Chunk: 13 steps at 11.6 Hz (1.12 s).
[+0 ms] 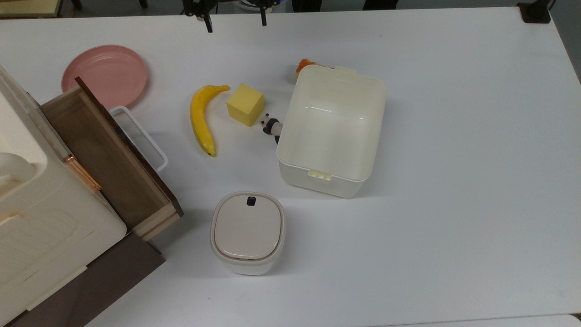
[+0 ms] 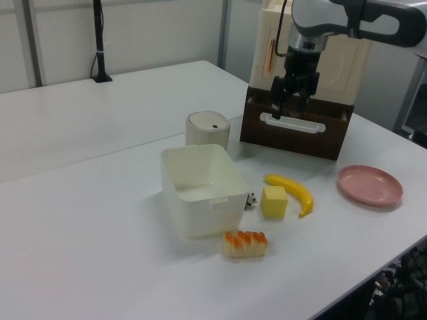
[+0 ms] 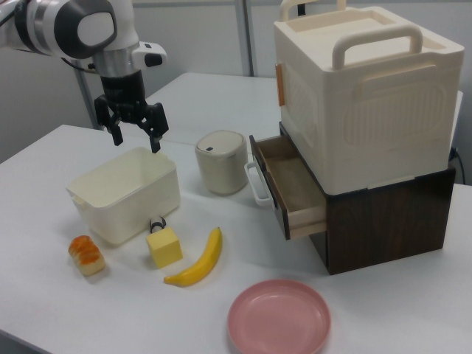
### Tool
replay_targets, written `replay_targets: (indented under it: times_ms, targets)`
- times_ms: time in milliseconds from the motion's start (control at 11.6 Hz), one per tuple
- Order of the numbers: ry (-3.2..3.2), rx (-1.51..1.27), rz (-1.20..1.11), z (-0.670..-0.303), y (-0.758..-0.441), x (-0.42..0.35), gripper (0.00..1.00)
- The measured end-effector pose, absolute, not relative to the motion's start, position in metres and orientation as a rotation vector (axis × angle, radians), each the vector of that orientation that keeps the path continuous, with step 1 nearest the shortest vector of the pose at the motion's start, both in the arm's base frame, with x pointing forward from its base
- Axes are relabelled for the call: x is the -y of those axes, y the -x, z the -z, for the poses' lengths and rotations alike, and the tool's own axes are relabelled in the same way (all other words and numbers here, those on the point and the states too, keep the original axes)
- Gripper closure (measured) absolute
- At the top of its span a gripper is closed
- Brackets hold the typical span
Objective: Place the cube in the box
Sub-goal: 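Move the open gripper over the yellow cube and lower it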
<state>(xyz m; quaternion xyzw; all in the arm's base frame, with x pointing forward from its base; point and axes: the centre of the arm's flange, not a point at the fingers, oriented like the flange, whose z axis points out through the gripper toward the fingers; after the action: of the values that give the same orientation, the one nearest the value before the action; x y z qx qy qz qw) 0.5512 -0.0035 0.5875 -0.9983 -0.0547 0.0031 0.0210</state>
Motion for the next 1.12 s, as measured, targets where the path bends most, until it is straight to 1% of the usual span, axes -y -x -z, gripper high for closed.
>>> replay_targets:
  times_ms: [258,517,775,948,1120]
  targets:
    - [3.097,-0.080,-0.007,-0.570,-0.544,0.022,0.00]
    - [3.066,-0.410,0.045,-0.524,-0.545,0.030,0.00]
    - [3.049,-0.522,0.069,-0.477,-0.540,0.018,0.00]
    - [3.010,-0.691,0.081,-0.454,-0.537,0.016,0.00]
    - [2.962,-0.871,0.064,-0.441,-0.534,0.016,0.00]
